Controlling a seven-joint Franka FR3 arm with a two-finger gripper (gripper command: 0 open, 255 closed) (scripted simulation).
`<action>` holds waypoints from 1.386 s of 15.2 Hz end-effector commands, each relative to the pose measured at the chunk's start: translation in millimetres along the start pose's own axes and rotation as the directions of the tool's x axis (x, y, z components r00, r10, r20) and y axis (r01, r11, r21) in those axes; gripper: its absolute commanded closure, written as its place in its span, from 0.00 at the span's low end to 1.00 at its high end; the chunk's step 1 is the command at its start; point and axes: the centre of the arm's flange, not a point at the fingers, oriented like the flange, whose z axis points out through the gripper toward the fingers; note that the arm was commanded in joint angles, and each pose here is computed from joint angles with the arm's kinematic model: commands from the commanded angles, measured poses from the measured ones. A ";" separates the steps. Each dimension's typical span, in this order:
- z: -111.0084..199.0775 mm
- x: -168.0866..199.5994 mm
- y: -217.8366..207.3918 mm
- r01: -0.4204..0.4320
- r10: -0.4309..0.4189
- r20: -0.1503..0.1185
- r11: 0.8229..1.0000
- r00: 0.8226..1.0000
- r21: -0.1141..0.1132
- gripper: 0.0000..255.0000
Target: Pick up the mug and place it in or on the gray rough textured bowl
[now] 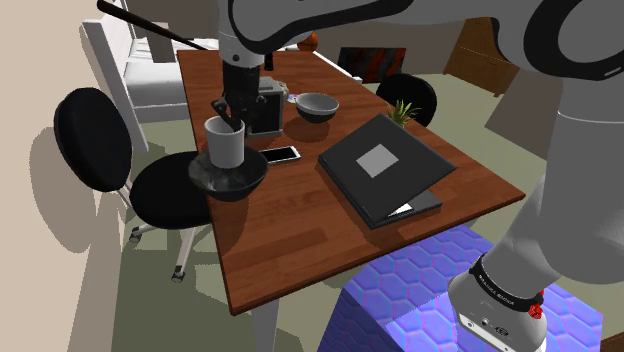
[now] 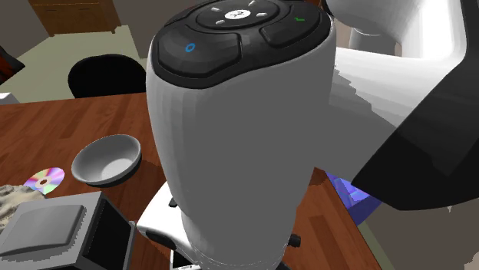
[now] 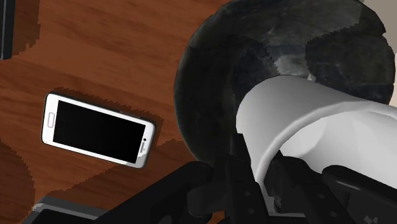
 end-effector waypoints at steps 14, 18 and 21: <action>-49.9 0.1 -0.1 0.000 0.000 -0.001 1.000 1.000 0.000 0.00; -49.9 0.1 -0.1 0.000 0.000 -0.001 1.000 1.000 0.000 0.00; -49.9 0.1 -0.1 0.000 0.000 -0.001 1.000 1.000 0.000 0.00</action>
